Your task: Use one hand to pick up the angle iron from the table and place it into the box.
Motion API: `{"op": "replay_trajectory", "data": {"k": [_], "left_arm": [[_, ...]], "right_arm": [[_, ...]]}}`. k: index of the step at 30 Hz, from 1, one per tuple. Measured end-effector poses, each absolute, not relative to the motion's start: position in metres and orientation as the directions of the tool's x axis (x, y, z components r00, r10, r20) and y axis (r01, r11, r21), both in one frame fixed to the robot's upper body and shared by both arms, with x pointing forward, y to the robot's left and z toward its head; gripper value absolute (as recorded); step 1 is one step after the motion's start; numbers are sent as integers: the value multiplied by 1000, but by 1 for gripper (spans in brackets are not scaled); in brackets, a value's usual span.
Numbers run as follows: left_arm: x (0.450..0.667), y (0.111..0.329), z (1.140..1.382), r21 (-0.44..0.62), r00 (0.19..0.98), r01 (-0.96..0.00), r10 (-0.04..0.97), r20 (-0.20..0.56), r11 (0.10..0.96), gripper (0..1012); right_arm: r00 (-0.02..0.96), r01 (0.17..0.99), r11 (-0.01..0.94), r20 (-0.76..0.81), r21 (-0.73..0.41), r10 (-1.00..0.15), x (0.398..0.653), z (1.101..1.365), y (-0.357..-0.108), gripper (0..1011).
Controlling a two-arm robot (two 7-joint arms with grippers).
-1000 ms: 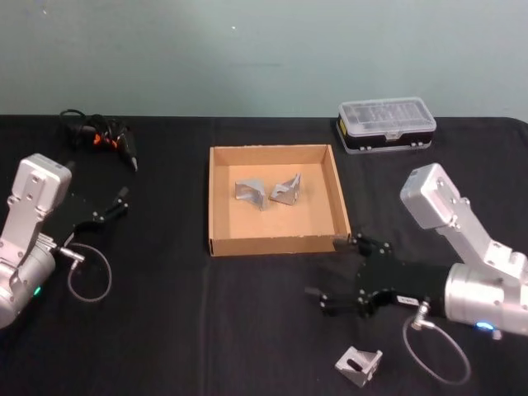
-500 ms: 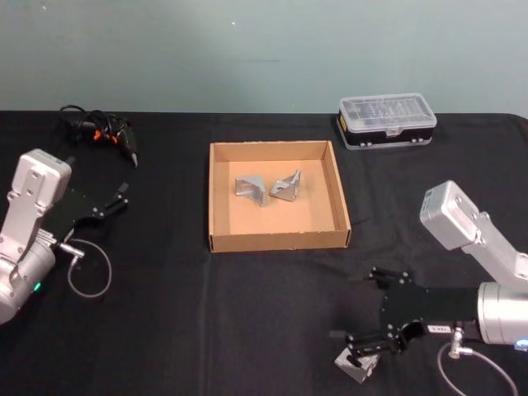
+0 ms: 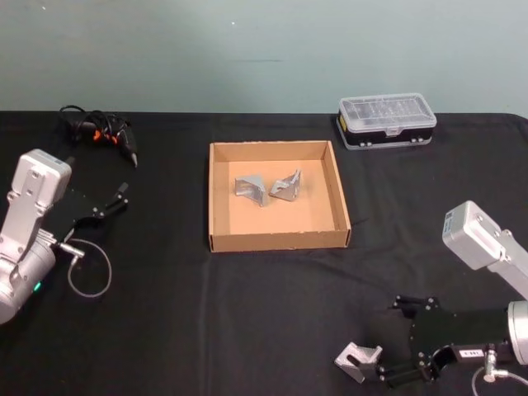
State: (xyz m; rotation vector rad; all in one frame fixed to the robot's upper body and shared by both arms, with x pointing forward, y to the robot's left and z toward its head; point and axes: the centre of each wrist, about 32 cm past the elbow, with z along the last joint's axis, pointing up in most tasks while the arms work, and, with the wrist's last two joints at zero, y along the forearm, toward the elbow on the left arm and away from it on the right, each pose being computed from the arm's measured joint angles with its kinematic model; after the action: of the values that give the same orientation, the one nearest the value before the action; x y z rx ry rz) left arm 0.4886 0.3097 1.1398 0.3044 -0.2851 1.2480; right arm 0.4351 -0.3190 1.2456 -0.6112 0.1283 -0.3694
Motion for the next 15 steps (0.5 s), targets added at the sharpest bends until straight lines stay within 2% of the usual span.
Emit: {"op": "replay_trajectory", "data": {"k": [15], "left_arm": [[489,310,1140,70,292,-955,880,374,287,1000]], "right_arm": [[933,243,736,-55,-632,-355,437,1243,-312,1002]]}}
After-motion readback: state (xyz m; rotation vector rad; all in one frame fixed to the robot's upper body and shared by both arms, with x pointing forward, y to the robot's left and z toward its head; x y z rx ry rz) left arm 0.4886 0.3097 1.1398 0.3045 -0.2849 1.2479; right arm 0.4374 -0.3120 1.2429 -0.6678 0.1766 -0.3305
